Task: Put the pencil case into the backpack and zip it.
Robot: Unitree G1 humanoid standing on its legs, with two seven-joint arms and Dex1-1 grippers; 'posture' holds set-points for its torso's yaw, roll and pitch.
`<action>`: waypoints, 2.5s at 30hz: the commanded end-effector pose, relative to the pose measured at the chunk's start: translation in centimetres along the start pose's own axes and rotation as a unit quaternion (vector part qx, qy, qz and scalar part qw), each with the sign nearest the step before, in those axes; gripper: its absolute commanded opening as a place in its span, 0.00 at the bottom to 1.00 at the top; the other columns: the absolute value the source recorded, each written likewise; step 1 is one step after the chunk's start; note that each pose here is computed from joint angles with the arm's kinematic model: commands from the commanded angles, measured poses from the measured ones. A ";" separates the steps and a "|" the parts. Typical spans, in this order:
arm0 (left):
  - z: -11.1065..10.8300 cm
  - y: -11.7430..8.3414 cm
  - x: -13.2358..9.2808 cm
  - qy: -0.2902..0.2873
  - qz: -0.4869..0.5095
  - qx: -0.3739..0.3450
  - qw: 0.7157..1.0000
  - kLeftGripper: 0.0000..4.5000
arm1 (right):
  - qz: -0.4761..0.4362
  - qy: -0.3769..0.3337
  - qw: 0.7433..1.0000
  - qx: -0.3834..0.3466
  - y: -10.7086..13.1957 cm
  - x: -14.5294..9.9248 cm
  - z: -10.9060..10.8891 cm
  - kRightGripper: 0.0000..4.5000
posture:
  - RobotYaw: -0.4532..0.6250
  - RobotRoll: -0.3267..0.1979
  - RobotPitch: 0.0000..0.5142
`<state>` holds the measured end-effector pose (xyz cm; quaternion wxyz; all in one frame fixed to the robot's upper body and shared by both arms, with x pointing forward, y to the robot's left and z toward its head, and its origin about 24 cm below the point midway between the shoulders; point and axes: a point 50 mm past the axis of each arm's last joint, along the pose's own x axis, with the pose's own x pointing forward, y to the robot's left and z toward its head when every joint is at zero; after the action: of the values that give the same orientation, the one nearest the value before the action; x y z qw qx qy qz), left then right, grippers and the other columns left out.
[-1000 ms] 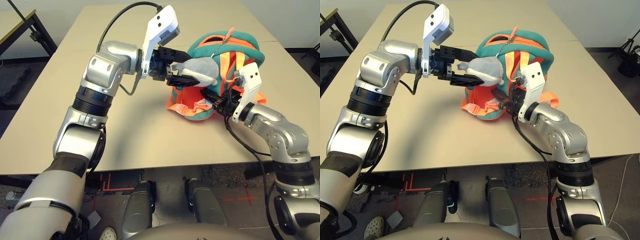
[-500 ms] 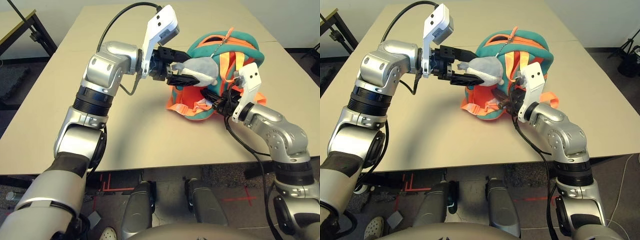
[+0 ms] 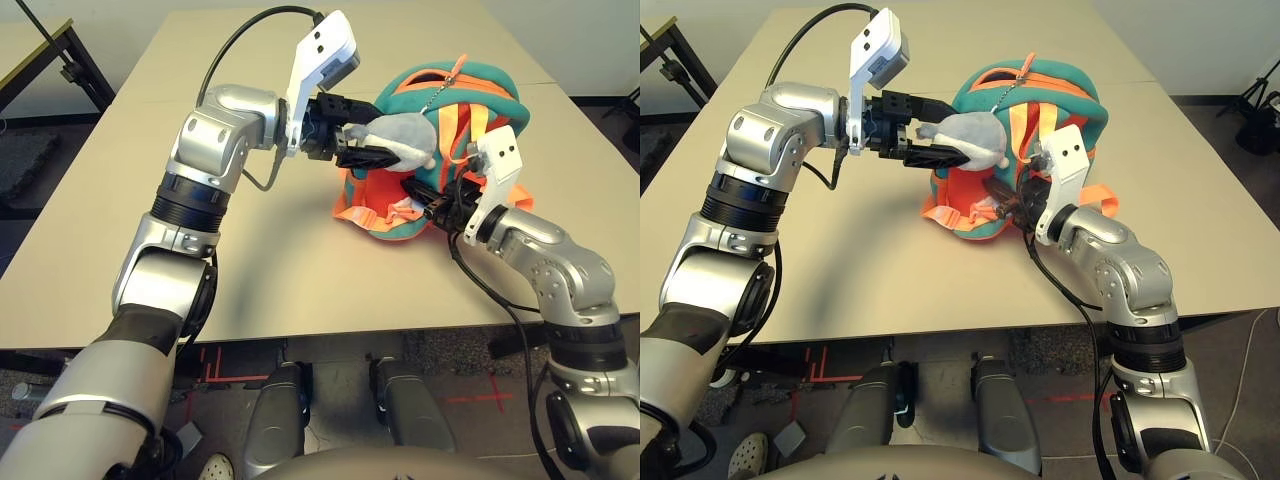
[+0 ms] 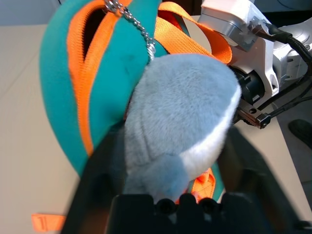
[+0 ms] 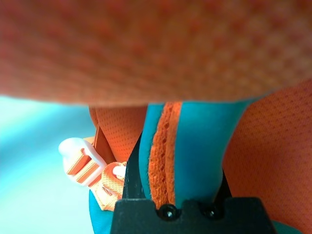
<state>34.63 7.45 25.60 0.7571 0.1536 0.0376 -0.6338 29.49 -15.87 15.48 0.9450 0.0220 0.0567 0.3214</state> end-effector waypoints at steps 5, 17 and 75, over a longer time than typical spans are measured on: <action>-0.3 0.0 0.0 0.006 -0.001 -0.009 1.000 0.13 | 0.006 0.033 0.999 0.014 0.2 0.3 -1.5 0.06 | 0.30 0.62 0.26; 2.5 1.9 -6.7 -0.012 0.093 0.013 0.996 0.04 | 0.006 0.036 0.999 0.014 0.2 0.3 -1.7 0.06 | 0.31 0.62 0.27; -12.7 -0.5 -6.2 0.127 0.086 -0.183 0.971 1.00 | 0.005 0.027 0.999 0.045 -1.7 -2.5 1.4 0.98 | 0.31 0.62 0.26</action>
<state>34.96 16.34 15.08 0.8119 0.0978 0.2312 -0.5270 29.20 -18.16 16.67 0.9393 0.0510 0.0962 0.3253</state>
